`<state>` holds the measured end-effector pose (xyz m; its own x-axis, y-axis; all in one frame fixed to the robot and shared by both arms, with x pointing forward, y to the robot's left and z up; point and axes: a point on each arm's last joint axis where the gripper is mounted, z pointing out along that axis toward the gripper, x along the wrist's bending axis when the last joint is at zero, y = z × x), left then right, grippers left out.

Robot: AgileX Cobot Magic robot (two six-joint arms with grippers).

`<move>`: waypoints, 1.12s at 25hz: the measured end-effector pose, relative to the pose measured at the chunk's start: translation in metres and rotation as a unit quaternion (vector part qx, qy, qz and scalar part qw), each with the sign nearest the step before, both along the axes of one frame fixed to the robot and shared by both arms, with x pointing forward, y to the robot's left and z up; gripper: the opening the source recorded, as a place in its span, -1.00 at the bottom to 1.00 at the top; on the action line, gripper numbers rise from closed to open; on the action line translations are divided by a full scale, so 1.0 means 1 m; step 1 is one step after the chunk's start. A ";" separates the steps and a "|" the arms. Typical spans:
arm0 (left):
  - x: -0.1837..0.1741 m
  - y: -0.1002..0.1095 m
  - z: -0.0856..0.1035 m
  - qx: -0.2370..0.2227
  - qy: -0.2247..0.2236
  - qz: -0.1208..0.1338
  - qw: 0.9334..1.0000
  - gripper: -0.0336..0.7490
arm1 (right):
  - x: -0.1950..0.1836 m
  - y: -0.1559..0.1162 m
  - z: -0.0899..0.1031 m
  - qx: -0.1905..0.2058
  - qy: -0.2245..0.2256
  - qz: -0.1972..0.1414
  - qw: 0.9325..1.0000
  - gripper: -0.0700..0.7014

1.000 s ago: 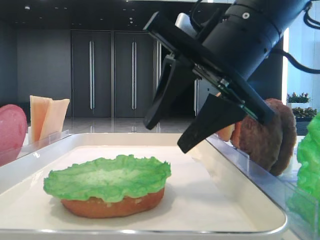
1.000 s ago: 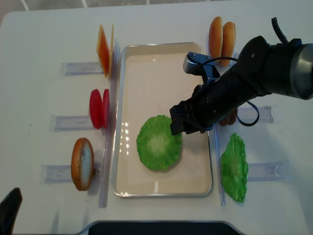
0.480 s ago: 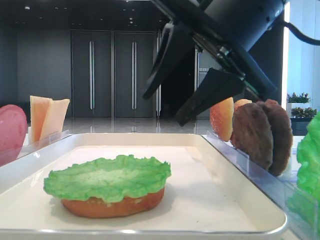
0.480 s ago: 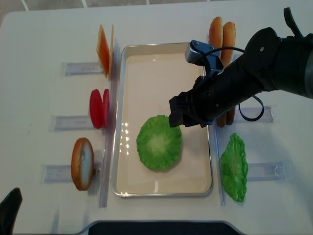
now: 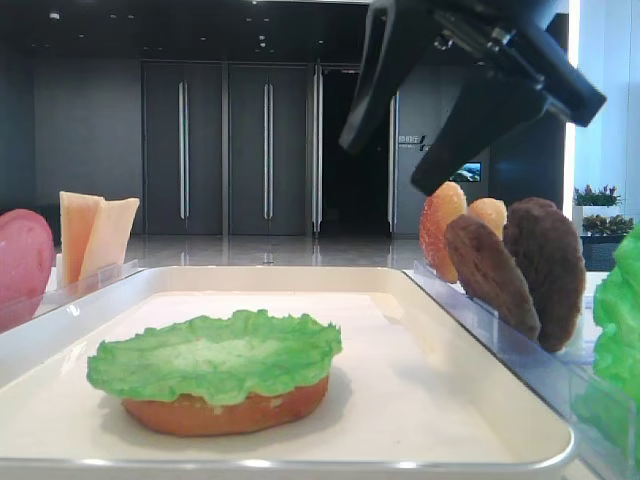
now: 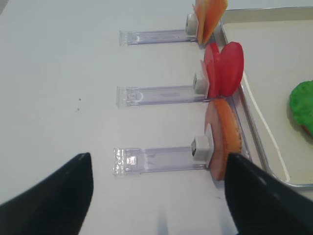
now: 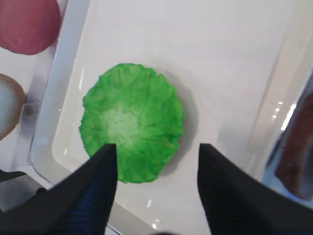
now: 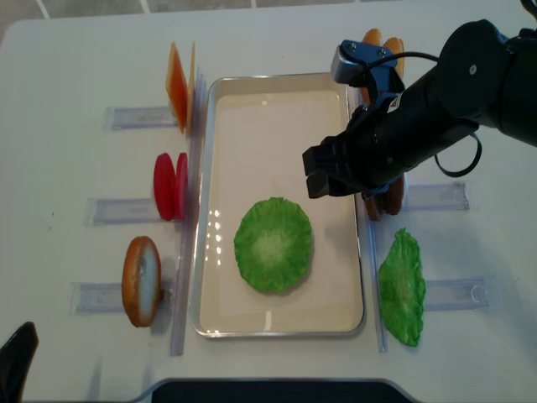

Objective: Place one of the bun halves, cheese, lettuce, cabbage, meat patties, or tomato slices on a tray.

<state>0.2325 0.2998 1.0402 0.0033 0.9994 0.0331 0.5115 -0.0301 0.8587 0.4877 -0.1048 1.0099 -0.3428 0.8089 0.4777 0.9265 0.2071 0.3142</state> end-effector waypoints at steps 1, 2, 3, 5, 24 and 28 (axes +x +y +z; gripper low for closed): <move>0.000 0.000 0.000 0.000 0.000 0.000 1.000 0.73 | 0.000 -0.003 0.004 -0.014 -0.003 -0.003 1.000 0.18; 0.000 0.000 0.000 0.000 0.000 0.000 1.000 0.73 | 0.000 -0.005 0.007 -0.029 -0.005 -0.006 1.000 0.18; 0.000 0.000 0.000 0.000 0.000 0.000 1.000 0.73 | -0.001 -0.008 0.011 -0.042 -0.006 -0.008 0.999 0.18; 0.000 0.000 0.000 0.000 0.000 0.000 1.000 0.73 | -0.001 -0.015 0.016 -0.075 -0.010 -0.019 0.997 0.18; 0.000 0.000 0.000 0.000 0.000 0.000 1.000 0.73 | 0.017 -0.093 0.038 -0.222 0.017 -0.101 0.970 0.18; 0.000 0.000 0.000 0.000 0.000 0.000 1.000 0.73 | 0.025 -0.126 0.038 -0.234 0.030 -0.132 0.963 0.18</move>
